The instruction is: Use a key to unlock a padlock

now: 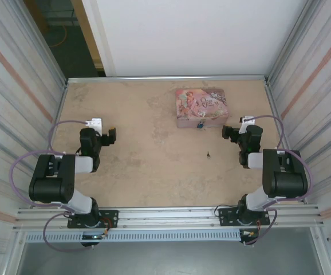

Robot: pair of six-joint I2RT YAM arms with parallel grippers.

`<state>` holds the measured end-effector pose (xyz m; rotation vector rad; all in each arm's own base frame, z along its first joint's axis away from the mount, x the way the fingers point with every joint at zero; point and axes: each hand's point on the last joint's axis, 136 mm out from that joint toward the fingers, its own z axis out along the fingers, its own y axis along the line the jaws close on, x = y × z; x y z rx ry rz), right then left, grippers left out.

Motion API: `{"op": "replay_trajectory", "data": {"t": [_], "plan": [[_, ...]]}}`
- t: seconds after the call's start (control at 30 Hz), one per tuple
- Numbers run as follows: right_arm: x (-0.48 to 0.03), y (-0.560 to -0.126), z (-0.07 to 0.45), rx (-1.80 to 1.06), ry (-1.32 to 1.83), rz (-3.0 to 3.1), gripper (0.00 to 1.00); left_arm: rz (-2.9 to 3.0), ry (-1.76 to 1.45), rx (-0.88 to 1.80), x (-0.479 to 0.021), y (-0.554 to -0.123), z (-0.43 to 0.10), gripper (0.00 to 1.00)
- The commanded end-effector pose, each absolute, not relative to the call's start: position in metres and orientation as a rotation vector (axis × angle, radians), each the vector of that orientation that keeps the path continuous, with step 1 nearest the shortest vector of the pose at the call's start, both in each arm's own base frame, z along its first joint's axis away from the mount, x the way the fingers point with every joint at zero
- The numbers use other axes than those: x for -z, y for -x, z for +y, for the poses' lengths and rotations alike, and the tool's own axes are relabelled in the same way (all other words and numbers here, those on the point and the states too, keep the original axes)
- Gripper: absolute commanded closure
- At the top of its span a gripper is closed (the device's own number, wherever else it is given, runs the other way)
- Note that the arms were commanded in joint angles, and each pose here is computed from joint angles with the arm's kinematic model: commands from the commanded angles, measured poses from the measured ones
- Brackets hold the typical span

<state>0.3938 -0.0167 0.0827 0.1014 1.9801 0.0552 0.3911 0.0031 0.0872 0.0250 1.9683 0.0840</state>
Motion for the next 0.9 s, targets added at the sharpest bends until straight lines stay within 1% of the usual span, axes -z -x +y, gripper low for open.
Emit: {"op": "replay_trajectory", "data": {"t": [0.0, 0.87], "plan": [[-0.0816, -0.3949, -0.0159, -0.055, -0.116, 1.985, 0.01, 1.956, -0.029, -0.07, -0.0922, -0.3947, -0.0003, 0.01], [-0.0811, -0.3951, -0.0164, -0.059, -0.118, 1.987, 0.01, 1.956, -0.029, -0.07, -0.0921, -0.3946, -0.0003, 0.01]]}}
